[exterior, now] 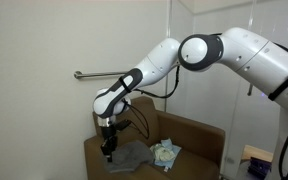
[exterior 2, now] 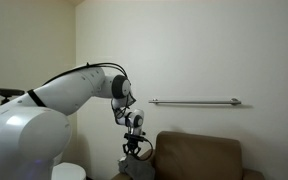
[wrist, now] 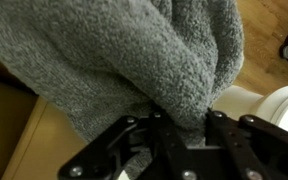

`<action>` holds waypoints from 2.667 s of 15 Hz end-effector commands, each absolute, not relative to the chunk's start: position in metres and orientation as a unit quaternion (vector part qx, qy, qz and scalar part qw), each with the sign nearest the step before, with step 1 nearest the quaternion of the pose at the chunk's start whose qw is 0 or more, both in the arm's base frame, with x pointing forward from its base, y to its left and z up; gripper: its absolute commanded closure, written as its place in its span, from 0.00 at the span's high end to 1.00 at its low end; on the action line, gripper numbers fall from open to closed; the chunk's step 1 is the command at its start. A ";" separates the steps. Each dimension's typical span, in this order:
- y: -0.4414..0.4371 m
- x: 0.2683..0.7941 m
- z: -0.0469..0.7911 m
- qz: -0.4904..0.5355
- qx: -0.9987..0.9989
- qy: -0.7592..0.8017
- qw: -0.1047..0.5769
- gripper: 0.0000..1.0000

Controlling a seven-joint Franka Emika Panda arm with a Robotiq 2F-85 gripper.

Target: Put the grey towel on the seat of the chair

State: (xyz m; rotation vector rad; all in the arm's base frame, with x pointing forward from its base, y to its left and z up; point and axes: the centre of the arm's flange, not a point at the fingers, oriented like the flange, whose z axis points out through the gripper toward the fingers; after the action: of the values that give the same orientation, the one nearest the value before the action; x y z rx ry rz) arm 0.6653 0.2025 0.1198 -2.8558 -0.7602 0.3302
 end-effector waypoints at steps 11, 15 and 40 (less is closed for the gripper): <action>0.184 0.624 0.179 0.142 -0.953 -0.253 0.093 0.07; 0.147 0.604 0.206 0.137 -0.959 -0.235 0.082 0.07; -0.088 0.590 0.236 0.008 -0.989 -0.094 0.115 0.17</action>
State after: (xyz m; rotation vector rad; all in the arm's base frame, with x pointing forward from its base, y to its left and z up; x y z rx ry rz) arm 0.5898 -0.0875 0.2356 -2.8974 -0.2749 0.0238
